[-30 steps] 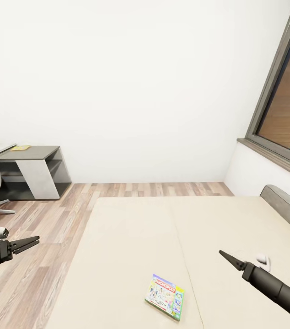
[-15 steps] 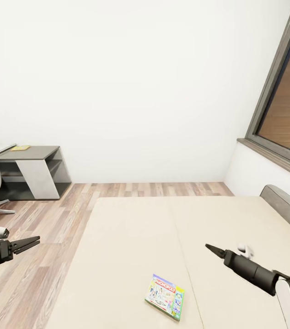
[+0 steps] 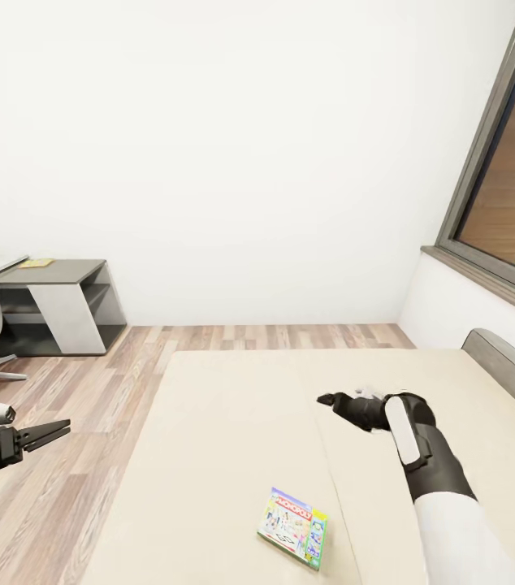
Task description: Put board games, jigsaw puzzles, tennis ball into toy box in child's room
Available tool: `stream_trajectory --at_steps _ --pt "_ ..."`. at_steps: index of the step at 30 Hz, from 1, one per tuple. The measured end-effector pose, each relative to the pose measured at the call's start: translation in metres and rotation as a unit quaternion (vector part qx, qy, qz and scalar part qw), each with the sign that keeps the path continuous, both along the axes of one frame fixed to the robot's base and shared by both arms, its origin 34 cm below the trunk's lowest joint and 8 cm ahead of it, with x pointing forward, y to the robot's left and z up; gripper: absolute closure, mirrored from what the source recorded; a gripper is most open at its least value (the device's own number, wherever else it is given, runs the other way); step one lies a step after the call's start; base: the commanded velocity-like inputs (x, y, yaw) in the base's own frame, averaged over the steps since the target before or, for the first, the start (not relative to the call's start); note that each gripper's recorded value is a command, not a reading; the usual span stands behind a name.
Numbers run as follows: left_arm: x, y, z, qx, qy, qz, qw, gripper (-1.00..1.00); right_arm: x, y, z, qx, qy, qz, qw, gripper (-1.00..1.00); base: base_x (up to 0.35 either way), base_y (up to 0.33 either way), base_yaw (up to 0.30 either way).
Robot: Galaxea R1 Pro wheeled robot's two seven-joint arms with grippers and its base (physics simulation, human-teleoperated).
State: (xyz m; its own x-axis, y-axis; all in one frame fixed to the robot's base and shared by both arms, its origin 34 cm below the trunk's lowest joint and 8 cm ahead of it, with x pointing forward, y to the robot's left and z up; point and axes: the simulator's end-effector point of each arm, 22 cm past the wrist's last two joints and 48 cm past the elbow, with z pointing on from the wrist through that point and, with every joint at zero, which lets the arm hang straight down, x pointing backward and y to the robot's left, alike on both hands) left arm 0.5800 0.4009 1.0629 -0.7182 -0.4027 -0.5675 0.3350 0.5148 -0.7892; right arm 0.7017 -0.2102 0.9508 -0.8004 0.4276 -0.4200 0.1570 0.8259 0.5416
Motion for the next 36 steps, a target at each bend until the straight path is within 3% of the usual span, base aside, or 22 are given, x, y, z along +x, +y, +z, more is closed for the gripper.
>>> stream_trajectory --at_steps 6,13,24,36 --pt "0.000 0.000 0.000 0.000 0.000 0.000 1.0000 -1.00 0.025 0.016 -0.028 -0.032 0.054 -0.014 0.9979 -1.00 0.000 0.000 0.000" --pt "0.000 0.000 0.001 0.000 -0.001 0.000 1.0000 -1.00 0.030 0.033 -0.054 -0.045 0.094 -0.020 0.9943 -1.00 0.000 0.000 0.000" --pt "0.000 0.000 0.001 0.000 -0.001 0.000 1.0000 -1.00 0.031 0.038 -0.059 -0.054 0.100 -0.018 0.9933 -1.00 0.000 0.000 0.000" --pt "0.001 0.000 -0.003 0.000 0.004 0.000 1.0000 -1.00 0.029 0.040 -0.066 -0.095 0.098 0.012 0.9906 -1.00 0.000 0.000 0.000"
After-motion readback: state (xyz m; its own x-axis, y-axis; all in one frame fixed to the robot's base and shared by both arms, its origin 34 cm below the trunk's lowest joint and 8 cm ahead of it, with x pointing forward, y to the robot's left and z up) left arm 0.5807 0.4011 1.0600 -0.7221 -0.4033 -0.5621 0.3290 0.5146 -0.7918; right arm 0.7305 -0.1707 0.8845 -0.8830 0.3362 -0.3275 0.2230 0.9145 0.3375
